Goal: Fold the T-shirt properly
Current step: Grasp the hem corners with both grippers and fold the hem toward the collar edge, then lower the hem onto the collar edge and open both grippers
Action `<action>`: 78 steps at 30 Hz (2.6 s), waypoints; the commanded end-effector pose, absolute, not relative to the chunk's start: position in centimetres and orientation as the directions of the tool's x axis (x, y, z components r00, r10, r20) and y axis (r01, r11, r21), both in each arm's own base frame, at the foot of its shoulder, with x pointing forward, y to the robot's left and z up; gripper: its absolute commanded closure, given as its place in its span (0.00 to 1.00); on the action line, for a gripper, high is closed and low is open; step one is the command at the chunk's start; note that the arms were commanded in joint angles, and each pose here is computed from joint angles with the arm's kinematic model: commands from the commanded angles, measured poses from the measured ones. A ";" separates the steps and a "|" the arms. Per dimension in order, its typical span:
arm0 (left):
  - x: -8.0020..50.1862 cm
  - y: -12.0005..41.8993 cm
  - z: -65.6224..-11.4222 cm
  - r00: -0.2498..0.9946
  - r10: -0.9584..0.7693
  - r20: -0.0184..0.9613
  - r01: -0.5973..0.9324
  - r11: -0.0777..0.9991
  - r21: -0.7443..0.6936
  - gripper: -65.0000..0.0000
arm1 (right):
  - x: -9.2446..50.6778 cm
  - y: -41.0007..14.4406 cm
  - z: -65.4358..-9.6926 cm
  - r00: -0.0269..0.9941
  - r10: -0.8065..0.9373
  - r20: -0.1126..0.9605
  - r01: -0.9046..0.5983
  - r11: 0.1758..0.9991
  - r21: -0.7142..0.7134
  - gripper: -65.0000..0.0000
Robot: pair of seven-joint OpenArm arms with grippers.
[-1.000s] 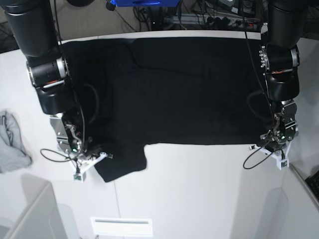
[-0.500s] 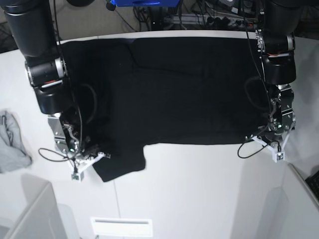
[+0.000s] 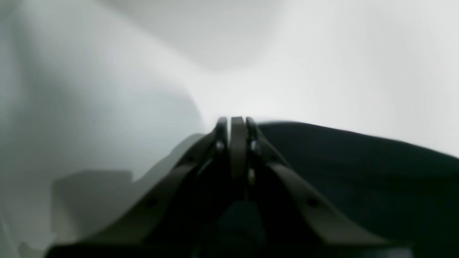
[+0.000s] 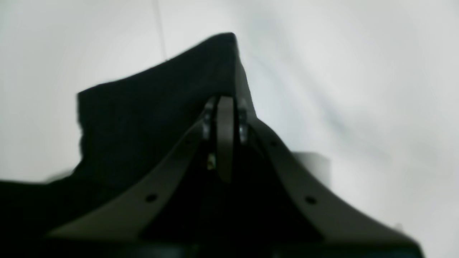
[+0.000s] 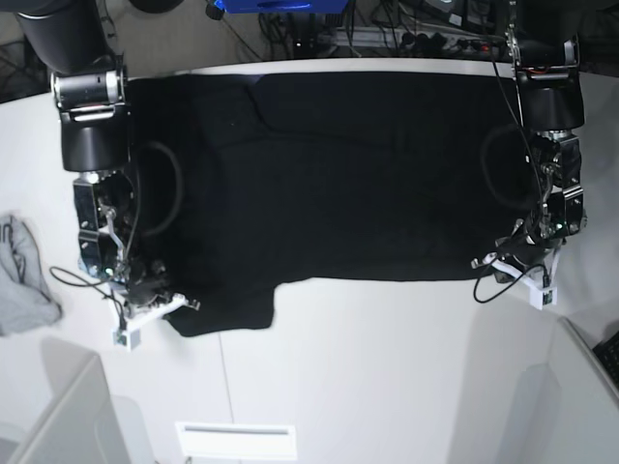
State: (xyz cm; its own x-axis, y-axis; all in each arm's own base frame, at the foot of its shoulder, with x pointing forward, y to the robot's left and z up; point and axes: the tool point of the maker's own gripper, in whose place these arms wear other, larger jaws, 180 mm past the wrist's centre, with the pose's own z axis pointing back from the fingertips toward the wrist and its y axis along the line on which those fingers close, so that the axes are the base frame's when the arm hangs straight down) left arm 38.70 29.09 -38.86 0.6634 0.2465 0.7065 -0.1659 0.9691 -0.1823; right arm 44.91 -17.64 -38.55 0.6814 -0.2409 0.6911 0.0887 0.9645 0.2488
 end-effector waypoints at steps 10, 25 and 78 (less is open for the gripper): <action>35.7 30.9 -32.9 0.580 0.270 0.769 -0.194 0.962 -0.191 1.00 | 43.3 -18.8 -35.6 0.627 -0.254 0.736 0.076 0.961 0.266 1.00; 30.2 29.7 -31.5 0.597 0.275 0.753 -0.160 0.961 -0.224 1.00 | 37.6 -20.1 -32.5 0.623 -0.309 0.719 0.110 0.944 0.311 1.00; 22.4 30.1 -32.7 0.717 0.176 0.674 -0.135 0.984 -0.113 1.00 | 20.9 -21.4 -34.3 0.697 -0.527 0.486 0.274 0.823 0.498 1.00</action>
State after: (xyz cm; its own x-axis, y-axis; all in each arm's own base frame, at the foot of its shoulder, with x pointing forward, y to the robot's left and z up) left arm 22.01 29.73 -33.55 0.7323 0.2005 0.6507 -0.1528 0.9797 -0.1299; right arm 20.14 -21.05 -35.48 0.7180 -0.5370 0.4428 0.3002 0.8129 0.4990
